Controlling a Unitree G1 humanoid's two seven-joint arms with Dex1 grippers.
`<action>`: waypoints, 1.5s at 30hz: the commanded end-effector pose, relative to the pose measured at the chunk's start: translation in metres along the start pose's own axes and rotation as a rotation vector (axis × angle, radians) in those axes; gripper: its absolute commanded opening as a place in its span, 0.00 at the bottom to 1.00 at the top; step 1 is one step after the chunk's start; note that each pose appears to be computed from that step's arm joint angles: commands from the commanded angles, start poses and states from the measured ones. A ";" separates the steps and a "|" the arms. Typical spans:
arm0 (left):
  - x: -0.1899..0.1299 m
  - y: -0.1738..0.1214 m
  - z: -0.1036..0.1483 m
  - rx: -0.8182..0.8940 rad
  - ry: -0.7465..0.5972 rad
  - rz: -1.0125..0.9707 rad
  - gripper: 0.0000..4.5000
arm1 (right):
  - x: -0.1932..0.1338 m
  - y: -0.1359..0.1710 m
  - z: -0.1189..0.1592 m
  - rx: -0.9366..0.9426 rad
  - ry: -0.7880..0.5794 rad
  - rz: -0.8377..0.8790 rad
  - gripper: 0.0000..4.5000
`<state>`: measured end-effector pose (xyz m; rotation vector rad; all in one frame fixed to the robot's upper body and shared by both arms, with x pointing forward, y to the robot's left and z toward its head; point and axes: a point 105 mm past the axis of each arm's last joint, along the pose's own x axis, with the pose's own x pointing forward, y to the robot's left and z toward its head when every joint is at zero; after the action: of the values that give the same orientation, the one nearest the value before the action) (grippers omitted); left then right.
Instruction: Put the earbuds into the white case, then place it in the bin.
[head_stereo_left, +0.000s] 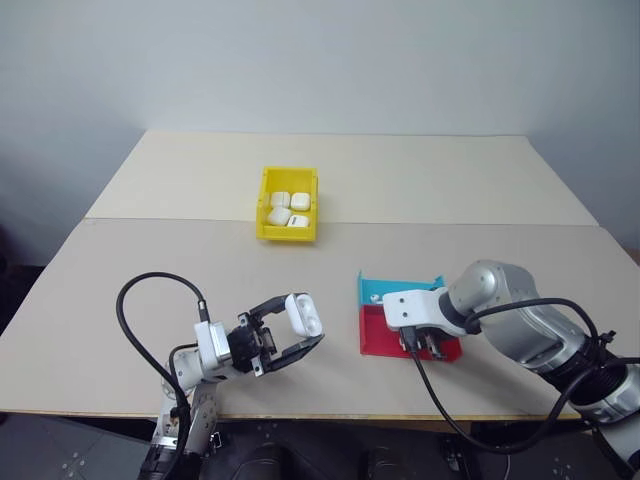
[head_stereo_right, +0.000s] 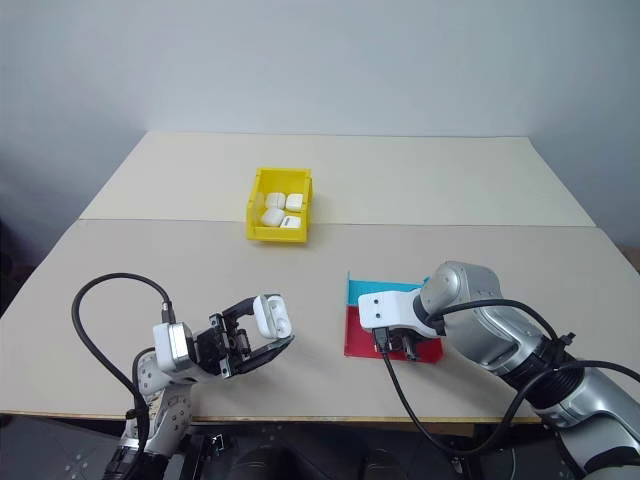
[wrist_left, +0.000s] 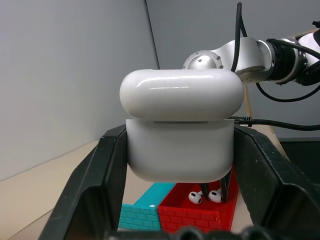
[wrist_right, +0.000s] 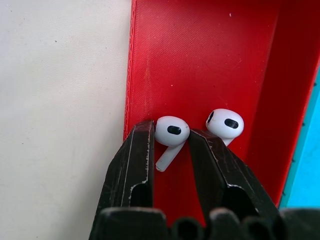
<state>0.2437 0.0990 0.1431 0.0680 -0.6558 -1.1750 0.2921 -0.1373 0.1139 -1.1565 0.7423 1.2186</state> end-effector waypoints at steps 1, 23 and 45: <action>0.001 0.001 0.005 0.030 -0.014 -0.001 0.62 | -0.001 -0.002 0.001 -0.012 0.008 -0.019 0.29; 0.028 0.011 0.025 -0.053 -0.147 -0.032 0.62 | -0.094 -0.005 0.036 0.006 -0.309 -0.274 0.22; 0.074 0.007 0.047 -0.242 -0.272 -0.300 0.62 | -0.177 0.019 0.112 -0.177 -1.494 -0.591 0.22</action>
<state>0.2476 0.0514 0.2060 -0.2277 -0.7152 -1.5329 0.2232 -0.0915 0.3015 -0.2537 -0.7329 1.2194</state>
